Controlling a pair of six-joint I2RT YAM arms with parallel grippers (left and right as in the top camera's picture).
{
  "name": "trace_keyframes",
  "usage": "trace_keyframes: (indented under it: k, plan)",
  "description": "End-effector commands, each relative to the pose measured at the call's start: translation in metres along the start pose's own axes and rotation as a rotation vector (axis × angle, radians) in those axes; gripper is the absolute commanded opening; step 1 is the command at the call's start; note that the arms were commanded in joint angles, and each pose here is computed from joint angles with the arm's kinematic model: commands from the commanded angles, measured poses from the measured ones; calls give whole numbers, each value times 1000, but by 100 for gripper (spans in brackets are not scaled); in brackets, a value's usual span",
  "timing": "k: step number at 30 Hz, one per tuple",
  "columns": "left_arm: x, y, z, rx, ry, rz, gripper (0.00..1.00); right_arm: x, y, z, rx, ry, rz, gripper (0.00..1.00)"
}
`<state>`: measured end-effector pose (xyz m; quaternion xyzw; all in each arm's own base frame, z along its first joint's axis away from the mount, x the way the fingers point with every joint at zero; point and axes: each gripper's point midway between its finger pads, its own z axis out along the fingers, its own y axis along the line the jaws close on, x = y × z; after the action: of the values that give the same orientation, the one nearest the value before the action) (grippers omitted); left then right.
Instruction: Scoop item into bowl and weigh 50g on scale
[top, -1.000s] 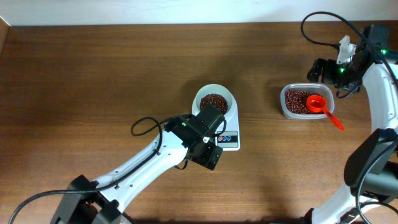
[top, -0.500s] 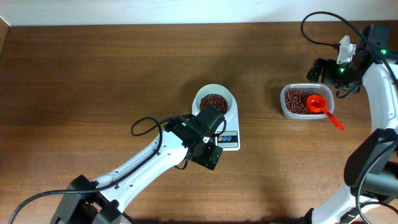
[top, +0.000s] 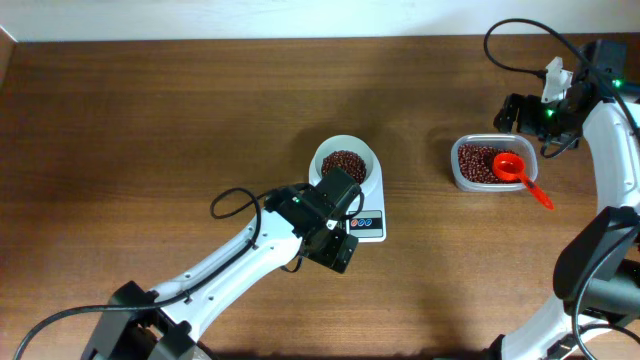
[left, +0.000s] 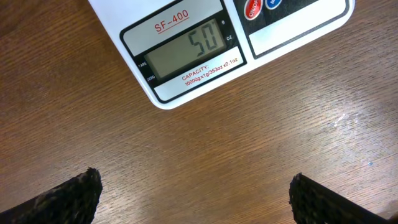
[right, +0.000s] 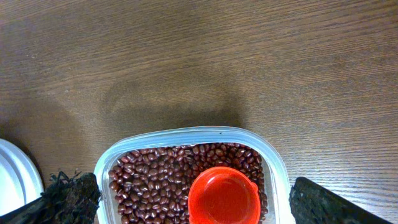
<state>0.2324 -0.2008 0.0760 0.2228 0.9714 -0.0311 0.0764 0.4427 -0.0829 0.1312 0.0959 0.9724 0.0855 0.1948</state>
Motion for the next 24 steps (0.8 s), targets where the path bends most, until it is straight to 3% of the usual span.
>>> trace_keyframes:
  k: [1,21,24]
  plan:
    - [-2,8,-2,-50,-21,5,99,-1,1,-4,-8,-10,-2,99]
    - [-9,6,-2,-42,-50,3,99,-1,1,-4,-8,-10,-3,98]
    - [-9,6,-2,-42,-50,3,99,-8,7,-28,-6,-67,-17,99]
